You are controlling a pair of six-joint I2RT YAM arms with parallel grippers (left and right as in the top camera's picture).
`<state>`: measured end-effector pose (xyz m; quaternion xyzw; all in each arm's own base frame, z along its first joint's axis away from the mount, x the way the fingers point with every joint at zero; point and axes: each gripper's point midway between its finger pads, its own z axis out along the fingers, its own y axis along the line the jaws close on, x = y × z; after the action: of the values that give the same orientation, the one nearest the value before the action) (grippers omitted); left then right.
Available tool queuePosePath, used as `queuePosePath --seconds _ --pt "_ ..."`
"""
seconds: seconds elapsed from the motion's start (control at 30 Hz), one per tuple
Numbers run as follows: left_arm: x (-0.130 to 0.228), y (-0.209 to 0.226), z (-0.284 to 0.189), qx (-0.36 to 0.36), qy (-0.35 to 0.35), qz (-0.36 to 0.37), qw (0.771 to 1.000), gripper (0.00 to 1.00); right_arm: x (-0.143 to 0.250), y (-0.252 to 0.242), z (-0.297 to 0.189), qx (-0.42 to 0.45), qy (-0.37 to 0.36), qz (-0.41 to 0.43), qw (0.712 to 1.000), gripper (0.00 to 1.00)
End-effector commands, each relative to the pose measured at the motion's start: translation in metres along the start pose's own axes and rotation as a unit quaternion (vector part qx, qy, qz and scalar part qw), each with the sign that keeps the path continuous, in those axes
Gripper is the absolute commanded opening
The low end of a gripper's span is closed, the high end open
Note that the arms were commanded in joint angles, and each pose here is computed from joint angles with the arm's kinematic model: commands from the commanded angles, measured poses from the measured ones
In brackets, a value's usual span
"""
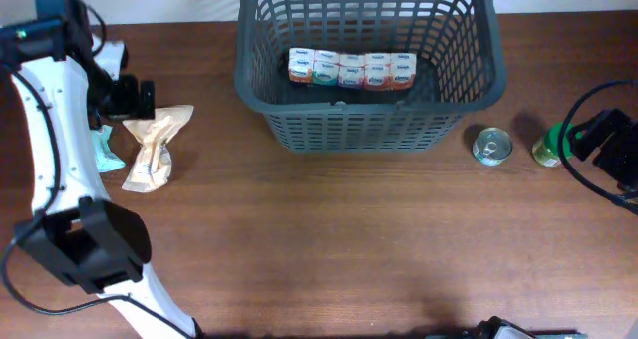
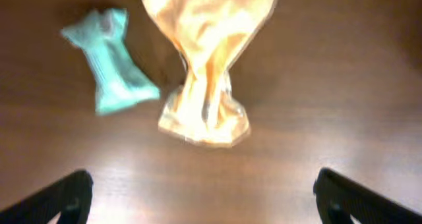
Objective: Pack container
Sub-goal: 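Grasp the tan wrapped pouch with the left gripper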
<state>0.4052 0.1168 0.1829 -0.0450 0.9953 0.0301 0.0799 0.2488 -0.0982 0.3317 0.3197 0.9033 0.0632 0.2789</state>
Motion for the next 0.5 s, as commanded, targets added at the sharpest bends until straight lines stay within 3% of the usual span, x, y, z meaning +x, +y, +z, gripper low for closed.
queuePosePath --seconds 0.0,0.33,0.47 --pt "0.010 0.004 0.049 0.017 0.022 -0.005 1.000 0.99 -0.001 0.001 -0.002 -0.005 -0.002 -0.003 1.000 0.99" --pt "0.019 -0.004 0.145 0.024 0.000 -0.004 1.000 1.00 -0.001 0.001 -0.002 -0.005 -0.002 -0.003 1.000 0.99" --pt "0.028 -0.011 0.172 0.042 0.019 -0.004 0.999 0.93 -0.001 0.001 -0.002 -0.005 -0.002 -0.003 1.000 0.99"
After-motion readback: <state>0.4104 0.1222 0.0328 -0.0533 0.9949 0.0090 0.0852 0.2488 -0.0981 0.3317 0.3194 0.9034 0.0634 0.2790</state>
